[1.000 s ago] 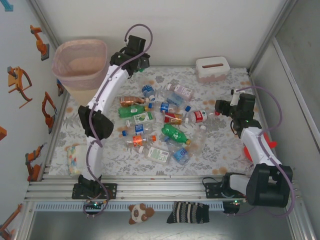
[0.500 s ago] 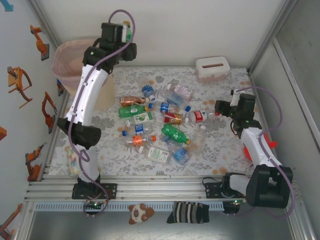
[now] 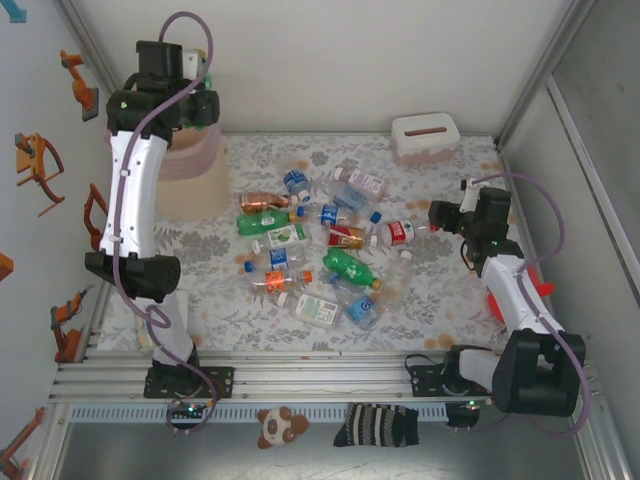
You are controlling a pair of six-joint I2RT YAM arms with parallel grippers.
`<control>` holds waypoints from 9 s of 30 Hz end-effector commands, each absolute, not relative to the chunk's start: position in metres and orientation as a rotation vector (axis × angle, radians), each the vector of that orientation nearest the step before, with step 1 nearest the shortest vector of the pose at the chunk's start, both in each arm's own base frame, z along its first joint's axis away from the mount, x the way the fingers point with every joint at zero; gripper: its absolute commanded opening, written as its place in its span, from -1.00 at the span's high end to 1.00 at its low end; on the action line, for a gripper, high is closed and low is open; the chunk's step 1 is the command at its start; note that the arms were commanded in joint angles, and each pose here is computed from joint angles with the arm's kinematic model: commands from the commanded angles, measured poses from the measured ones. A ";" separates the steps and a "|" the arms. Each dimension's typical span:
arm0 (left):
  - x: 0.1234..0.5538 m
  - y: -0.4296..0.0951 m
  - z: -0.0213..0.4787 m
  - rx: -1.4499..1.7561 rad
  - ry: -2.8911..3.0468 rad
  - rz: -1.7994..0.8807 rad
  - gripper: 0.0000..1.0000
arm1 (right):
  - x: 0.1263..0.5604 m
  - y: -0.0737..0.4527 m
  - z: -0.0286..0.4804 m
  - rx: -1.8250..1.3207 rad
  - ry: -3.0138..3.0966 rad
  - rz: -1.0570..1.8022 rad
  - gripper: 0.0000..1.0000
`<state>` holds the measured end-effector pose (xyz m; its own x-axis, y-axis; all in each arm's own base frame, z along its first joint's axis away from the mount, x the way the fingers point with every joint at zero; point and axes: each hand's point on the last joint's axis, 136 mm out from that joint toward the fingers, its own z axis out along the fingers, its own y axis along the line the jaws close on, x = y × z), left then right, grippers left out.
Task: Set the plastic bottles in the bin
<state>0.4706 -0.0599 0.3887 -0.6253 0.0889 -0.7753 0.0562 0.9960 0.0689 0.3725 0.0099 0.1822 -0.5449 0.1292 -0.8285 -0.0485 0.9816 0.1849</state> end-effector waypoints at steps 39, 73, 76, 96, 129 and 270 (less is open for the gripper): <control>0.546 -0.017 0.172 0.010 2.678 -0.123 -0.42 | 0.373 0.019 0.210 0.017 2.095 0.237 -0.48; 0.508 -0.130 0.397 0.060 2.121 -0.401 -0.47 | 0.365 0.019 0.228 0.008 2.069 0.218 -0.48; 0.507 -0.151 0.401 0.071 2.095 -0.441 -0.46 | 0.365 0.019 0.228 0.011 2.069 0.218 -0.47; 0.534 -0.235 0.278 -0.260 2.187 -0.574 -0.31 | 0.365 0.019 0.228 0.008 2.073 0.214 -0.47; 0.546 -0.257 0.056 -0.475 2.649 -0.602 -0.64 | 0.362 0.019 0.226 0.004 2.075 0.210 -0.47; 0.566 -0.003 0.314 -1.571 1.646 -0.655 -0.68 | 0.349 0.032 0.226 0.058 2.195 0.312 -0.46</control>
<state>0.5754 0.0075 0.2604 0.1078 -0.9849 -0.1357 -0.6893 0.0243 -0.7241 0.3514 0.0216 0.2271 -0.5541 0.1322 -0.8219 -0.0615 0.9781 0.1988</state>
